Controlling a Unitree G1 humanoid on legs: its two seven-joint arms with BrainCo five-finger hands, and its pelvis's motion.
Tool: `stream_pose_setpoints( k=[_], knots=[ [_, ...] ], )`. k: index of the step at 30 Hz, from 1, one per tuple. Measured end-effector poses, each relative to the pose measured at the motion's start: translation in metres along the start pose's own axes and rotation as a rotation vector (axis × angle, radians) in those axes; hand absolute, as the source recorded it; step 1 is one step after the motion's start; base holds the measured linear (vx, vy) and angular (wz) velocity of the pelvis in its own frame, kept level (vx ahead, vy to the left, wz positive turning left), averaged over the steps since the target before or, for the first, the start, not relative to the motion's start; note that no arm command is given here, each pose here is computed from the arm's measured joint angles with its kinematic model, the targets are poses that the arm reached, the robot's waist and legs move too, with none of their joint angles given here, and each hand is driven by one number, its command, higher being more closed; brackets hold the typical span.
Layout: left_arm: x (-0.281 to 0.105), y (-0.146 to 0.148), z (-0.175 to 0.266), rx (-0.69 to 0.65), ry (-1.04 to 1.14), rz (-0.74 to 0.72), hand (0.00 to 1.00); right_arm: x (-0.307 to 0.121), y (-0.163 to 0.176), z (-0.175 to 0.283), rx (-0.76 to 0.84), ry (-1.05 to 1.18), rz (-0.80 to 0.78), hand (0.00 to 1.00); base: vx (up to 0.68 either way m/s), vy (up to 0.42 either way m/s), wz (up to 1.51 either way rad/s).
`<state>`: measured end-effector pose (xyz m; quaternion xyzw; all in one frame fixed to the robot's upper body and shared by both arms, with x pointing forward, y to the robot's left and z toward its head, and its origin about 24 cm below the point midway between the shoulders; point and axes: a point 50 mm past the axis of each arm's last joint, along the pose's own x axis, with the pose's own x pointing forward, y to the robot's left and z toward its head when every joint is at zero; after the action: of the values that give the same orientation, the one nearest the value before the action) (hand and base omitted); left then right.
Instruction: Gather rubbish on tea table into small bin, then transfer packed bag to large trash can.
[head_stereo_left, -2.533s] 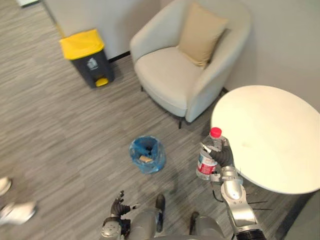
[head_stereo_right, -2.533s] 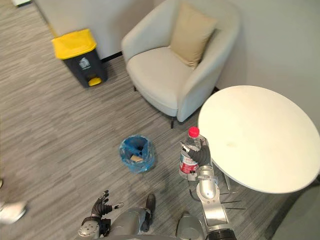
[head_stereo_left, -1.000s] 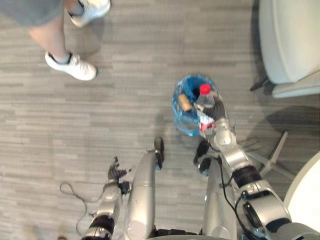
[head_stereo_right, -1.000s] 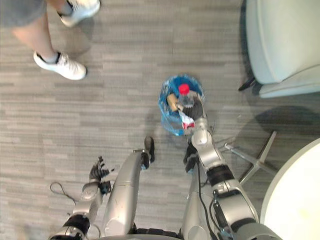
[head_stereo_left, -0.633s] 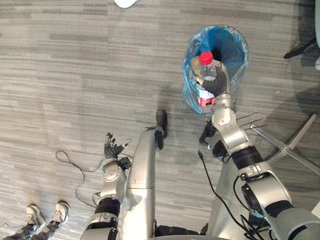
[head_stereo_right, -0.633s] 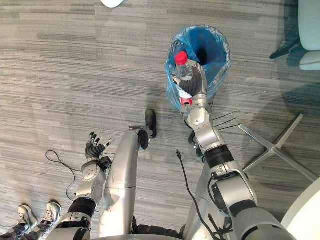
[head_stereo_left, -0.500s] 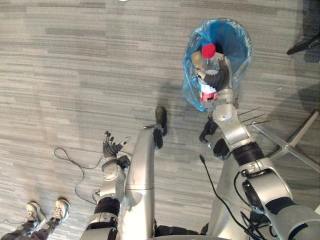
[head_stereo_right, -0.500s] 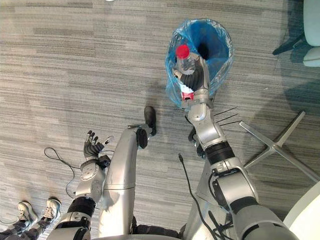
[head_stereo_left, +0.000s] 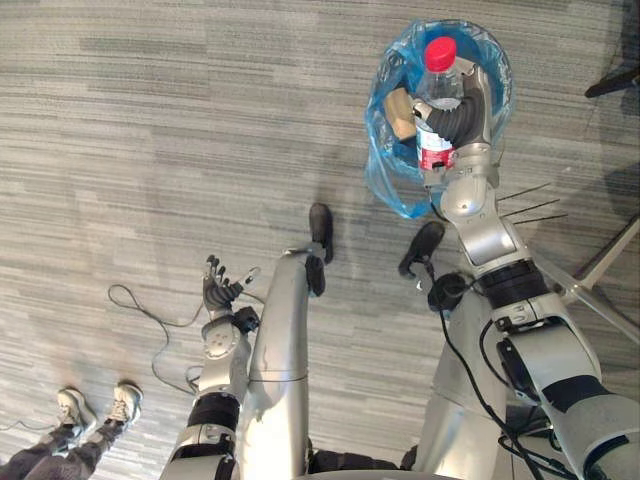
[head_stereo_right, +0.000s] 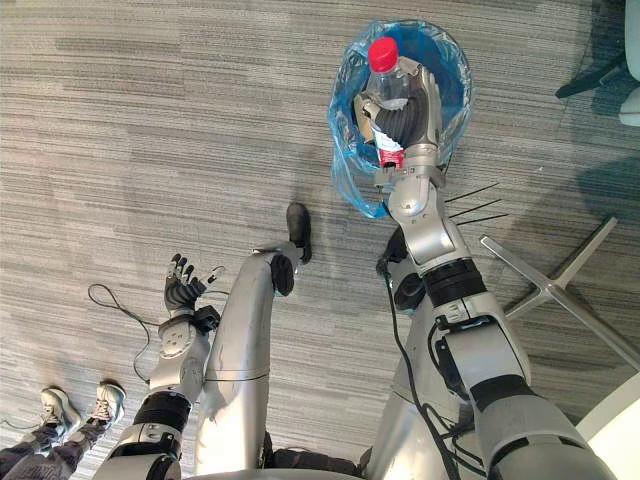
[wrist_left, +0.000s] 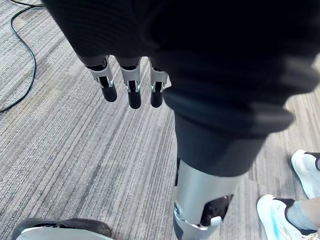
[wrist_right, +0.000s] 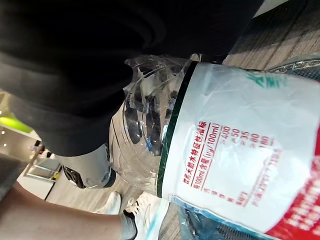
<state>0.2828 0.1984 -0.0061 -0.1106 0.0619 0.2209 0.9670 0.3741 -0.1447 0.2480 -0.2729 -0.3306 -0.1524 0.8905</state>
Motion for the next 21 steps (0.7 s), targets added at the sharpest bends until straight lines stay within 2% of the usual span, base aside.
stream_pose_setpoints(
  k=[8, 13, 16, 21],
  knots=[
    [0.002, 0.005, 0.002, 0.006, -0.007, 0.016, 0.0, 0.0, -0.001, 0.022, 0.029, -0.09, -0.054, 0.0, -0.06, -0.011, 0.0],
    [0.003, 0.009, 0.004, 0.017, -0.013, 0.02, 0.0, -0.015, 0.005, 0.013, 0.01, -0.071, -0.03, 0.0, -0.05, -0.006, -0.07],
    [0.005, 0.012, 0.005, 0.03, -0.017, 0.026, 0.0, -0.029, 0.013, 0.003, -0.027, -0.05, 0.009, 0.0, -0.05, -0.006, -0.03],
    [0.006, 0.022, 0.005, 0.064, -0.012, 0.041, 0.0, -0.061, 0.041, -0.02, -0.179, -0.032, 0.206, 0.0, -0.04, 0.005, -0.01]
  ],
)
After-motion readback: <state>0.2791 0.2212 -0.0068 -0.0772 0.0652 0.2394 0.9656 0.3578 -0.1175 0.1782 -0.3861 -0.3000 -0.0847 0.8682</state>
